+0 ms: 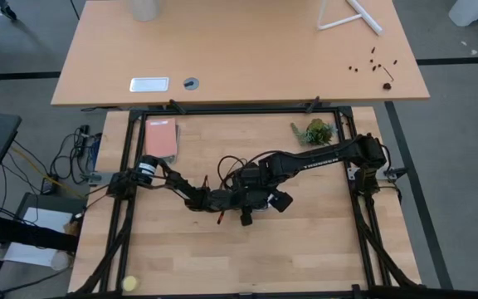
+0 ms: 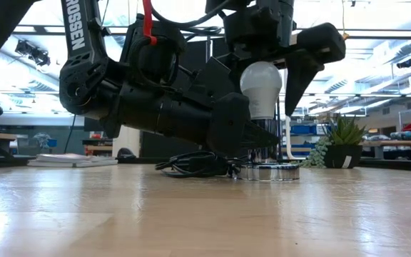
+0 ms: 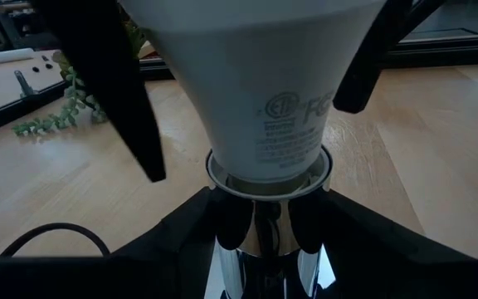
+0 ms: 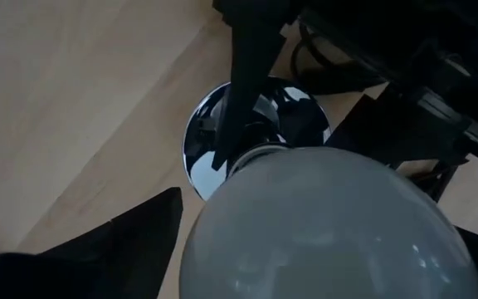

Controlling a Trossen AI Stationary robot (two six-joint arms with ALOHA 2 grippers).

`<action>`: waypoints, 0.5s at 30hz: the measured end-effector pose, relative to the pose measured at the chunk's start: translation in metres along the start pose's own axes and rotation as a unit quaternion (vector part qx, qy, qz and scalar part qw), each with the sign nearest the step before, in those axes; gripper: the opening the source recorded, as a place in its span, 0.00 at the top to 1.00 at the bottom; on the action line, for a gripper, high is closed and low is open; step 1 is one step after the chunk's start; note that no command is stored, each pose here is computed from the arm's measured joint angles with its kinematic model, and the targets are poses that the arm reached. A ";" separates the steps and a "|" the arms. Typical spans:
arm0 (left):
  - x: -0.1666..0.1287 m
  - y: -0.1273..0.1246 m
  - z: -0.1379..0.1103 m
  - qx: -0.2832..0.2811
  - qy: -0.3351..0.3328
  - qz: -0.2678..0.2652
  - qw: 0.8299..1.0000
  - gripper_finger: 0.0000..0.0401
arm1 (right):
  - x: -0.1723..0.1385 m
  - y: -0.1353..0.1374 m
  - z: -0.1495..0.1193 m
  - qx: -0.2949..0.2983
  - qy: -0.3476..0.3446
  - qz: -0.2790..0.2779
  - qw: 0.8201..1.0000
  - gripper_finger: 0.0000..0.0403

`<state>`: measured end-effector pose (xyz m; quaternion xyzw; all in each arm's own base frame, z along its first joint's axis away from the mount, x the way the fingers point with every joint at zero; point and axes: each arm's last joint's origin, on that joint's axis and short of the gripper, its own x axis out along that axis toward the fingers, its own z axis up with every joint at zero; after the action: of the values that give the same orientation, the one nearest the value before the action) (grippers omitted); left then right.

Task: Screw lightbulb
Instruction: Insert the lightbulb into the lamp

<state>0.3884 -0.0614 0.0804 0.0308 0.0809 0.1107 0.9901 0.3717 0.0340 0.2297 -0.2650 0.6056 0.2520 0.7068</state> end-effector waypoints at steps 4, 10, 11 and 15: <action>0.000 0.000 0.000 0.000 0.000 0.000 1.000 0.49 | 0.000 0.000 0.001 0.004 -0.005 0.000 1.000 0.21; 0.000 0.000 0.000 0.000 0.000 0.000 1.000 0.49 | 0.000 -0.001 0.001 0.040 -0.007 -0.002 0.999 0.34; 0.000 0.000 0.000 0.000 0.000 0.000 1.000 0.49 | 0.000 -0.001 0.001 0.046 -0.007 -0.002 0.999 0.35; 0.000 0.000 0.000 0.000 0.000 0.000 1.000 0.49 | 0.000 -0.001 0.001 0.072 -0.008 -0.002 0.997 0.37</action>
<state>0.3884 -0.0613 0.0804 0.0309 0.0809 0.1109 0.9901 0.3732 0.0341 0.2300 -0.2128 0.6158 0.2084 0.7294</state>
